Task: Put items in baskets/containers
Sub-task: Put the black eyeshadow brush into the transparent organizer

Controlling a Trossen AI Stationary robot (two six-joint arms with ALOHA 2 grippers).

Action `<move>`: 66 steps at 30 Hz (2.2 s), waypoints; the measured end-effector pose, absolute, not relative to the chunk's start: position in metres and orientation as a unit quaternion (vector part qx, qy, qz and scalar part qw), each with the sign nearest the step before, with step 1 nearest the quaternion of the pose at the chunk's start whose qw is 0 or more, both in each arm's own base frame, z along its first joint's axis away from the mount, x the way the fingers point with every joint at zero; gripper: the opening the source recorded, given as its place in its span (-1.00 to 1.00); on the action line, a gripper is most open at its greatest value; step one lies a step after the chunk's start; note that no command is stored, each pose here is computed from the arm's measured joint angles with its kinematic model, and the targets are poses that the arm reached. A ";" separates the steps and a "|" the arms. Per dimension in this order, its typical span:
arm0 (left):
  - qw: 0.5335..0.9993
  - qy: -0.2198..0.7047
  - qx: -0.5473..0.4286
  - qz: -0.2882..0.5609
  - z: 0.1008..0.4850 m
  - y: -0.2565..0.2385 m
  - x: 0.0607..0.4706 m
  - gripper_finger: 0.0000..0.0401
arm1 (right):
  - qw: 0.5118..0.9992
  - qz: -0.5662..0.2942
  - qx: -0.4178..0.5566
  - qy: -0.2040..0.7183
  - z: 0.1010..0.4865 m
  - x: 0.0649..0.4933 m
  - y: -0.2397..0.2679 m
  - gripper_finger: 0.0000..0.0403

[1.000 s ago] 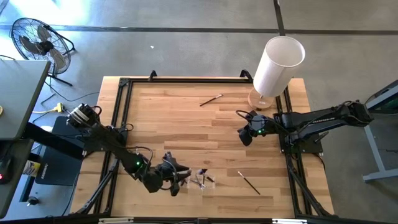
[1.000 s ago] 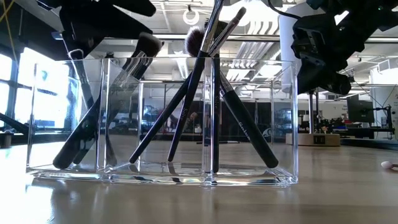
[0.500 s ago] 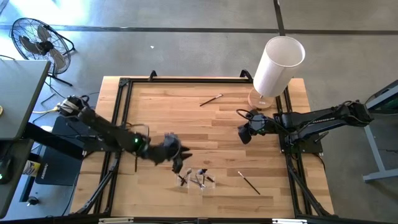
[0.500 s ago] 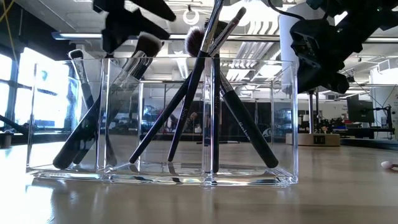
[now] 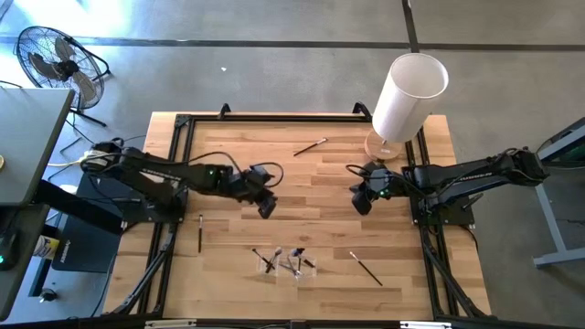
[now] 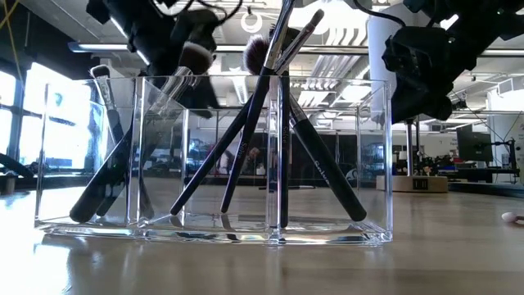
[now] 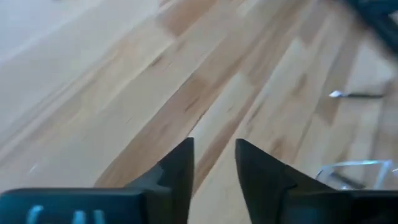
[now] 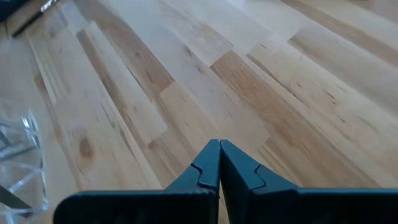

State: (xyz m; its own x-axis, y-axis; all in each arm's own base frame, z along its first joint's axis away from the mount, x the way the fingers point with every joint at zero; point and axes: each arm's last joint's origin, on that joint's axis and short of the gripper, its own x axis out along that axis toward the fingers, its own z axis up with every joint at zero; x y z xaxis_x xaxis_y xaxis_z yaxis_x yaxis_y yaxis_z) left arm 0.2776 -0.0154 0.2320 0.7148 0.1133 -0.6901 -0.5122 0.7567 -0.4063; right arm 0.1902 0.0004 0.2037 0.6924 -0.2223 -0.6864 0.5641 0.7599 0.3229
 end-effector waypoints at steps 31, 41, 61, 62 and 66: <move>0.819 0.498 -0.268 0.096 0.180 -0.005 0.186 -1.00 | 0.702 -0.259 0.268 0.607 0.223 0.289 0.115 -1.00; 0.828 0.490 -0.267 0.057 0.186 -0.007 0.181 -1.00 | 0.672 -0.271 0.272 0.634 0.195 0.298 0.153 -0.84; 0.827 0.493 -0.268 0.034 0.186 -0.008 0.181 -1.00 | 0.665 -0.244 0.278 0.650 0.137 0.276 0.152 -0.65; 0.827 0.493 -0.268 0.034 0.186 -0.008 0.181 -1.00 | 0.665 -0.243 0.278 0.649 0.136 0.276 0.151 -0.65; 0.828 0.492 -0.267 0.035 0.186 -0.008 0.181 -1.00 | 0.664 -0.246 0.282 0.647 0.131 0.273 0.150 -0.79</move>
